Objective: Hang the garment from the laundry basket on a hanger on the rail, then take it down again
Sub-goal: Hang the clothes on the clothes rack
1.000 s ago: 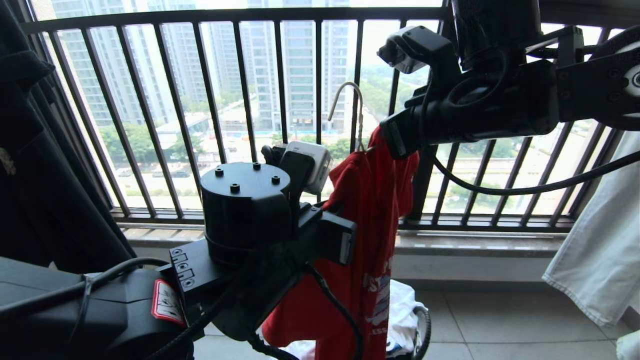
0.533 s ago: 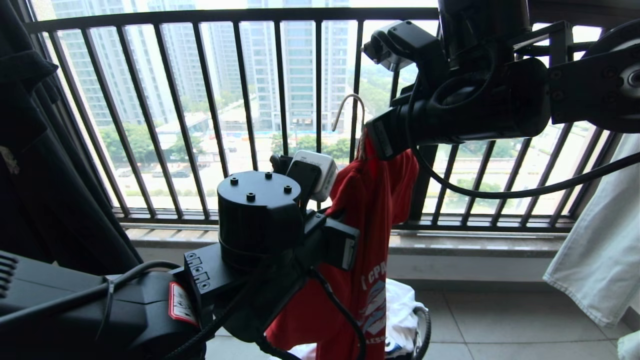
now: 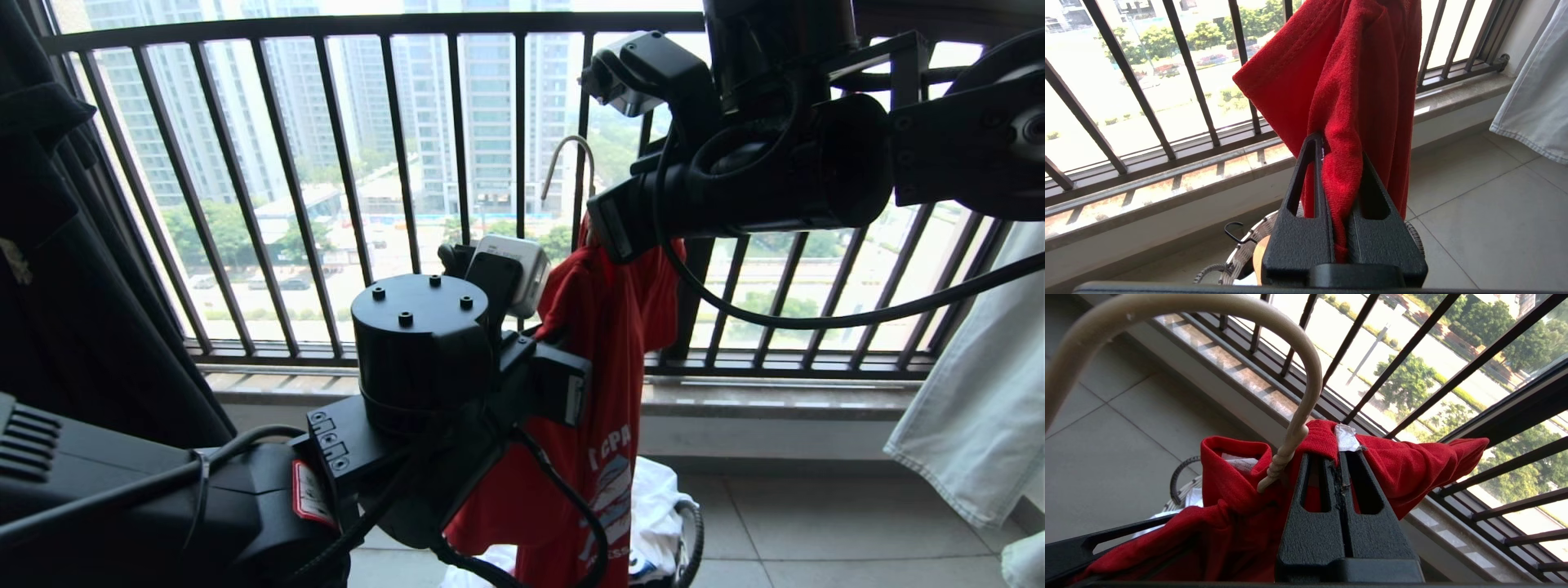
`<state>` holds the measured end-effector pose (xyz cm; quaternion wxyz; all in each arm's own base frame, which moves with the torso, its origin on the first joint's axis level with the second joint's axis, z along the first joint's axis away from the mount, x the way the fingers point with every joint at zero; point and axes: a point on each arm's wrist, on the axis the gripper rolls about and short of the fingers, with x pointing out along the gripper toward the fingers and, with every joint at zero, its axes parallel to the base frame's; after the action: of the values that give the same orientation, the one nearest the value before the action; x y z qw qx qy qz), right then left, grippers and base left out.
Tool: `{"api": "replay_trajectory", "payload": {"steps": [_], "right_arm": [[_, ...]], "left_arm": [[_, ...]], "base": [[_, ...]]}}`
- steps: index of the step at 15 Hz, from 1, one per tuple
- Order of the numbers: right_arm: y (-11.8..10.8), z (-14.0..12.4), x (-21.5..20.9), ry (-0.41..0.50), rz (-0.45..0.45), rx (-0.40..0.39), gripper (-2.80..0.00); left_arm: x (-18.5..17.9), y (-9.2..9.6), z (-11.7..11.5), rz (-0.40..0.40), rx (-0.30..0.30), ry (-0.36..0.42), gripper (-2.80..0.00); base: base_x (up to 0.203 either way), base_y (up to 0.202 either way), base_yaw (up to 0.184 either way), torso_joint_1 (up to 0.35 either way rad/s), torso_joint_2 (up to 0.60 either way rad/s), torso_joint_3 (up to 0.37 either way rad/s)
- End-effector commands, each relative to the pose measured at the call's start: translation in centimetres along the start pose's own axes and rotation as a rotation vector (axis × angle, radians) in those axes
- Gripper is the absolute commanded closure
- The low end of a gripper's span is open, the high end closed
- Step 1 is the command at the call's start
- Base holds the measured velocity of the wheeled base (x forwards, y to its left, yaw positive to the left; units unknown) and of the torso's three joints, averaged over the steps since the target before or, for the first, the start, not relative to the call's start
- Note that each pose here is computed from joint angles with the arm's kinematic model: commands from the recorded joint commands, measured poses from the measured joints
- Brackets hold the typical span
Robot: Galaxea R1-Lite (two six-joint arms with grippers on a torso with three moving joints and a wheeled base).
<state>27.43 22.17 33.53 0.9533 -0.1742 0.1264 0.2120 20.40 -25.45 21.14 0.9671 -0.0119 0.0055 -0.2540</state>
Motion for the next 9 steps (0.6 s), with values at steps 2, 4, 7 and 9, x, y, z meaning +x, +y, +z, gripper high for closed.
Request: {"api": "replay_trajectory", "payload": {"steps": [2,4,7,9], "right_arm": [[0.09,0.23,-0.62,-0.009,0.002,-0.001,0.00],[0.00,0.26,-0.78,-0.009,-0.010,-0.001,0.00],[-0.17,0.41,-1.20,-0.016,-0.018,0.001,0.00],[-0.13,0.37,-1.28,-0.014,-0.016,0.000,0.00]], "left_arm": [[0.31,0.01,-0.19,0.032,-0.001,-0.003,0.00],[0.28,0.03,0.00,0.033,-0.004,-0.009,0.00],[0.27,0.08,0.08,0.035,-0.006,-0.012,0.00],[0.26,0.09,0.30,0.036,-0.013,-0.026,0.00]], "base": [[0.000,0.000,0.000,0.000,0.00,0.000],[0.000,0.000,0.000,0.000,0.00,0.000],[0.000,0.000,0.000,0.000,0.00,0.000],[0.000,0.000,0.000,0.000,0.00,0.000]]}}
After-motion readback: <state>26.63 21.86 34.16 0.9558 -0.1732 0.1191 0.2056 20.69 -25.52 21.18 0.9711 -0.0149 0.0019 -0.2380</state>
